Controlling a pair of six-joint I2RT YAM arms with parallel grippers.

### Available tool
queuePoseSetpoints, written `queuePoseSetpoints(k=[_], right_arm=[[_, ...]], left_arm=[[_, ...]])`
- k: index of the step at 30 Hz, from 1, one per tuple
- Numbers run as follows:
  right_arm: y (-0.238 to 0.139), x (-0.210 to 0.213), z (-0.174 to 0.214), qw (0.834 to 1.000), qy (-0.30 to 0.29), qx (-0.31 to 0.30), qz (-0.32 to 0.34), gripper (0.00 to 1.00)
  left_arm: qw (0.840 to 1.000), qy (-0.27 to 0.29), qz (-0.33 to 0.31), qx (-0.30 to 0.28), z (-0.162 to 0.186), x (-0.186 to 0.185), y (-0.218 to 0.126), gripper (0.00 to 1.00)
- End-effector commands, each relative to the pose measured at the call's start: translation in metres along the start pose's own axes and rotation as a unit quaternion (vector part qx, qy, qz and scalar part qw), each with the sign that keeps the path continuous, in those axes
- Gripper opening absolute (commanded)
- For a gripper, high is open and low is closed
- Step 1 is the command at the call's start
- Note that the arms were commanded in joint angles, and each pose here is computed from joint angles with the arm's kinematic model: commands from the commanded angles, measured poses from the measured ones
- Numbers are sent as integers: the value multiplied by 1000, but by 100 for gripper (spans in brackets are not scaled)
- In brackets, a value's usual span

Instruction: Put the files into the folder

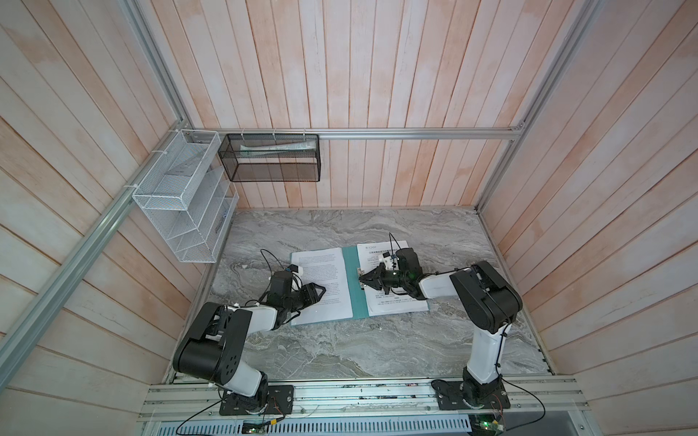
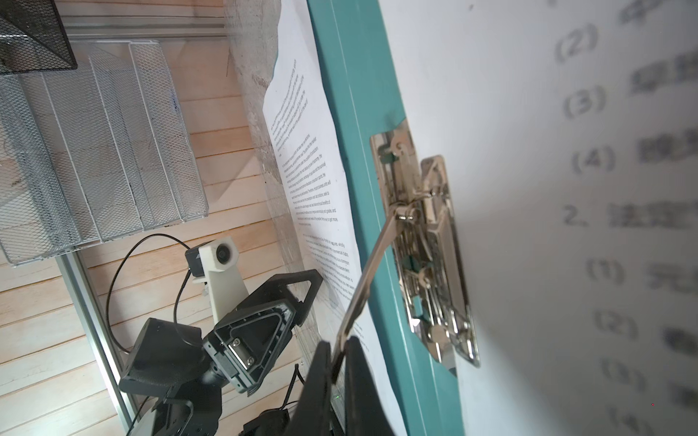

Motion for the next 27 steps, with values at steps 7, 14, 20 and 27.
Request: queuePoseSetpoints(k=[7, 14, 20, 27], right_arm=[[-3, -20, 0, 999, -2, 4, 38, 4], [-9, -42, -2, 997, 4, 4, 76, 3], [-13, -56, -2, 994, -3, 3, 114, 2], [-13, -71, 1, 990, 1, 5, 139, 1]], left_arm=[[997, -21, -61, 42, 18, 27, 10, 58], [995, -37, -82, 52, 25, 36, 13, 57], [995, -41, -79, 53, 27, 37, 12, 57], [995, -39, -72, 54, 28, 35, 13, 57]])
Point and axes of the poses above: each gripper's point midway between its finger pads, its own y axis out along the fingers, its own x axis along the line the jaws close on, z = x × y, the point moved 6 cm from there along -y, back along the fingers, and after that the axes turned 1 degree about y, right-handed, at the moved point
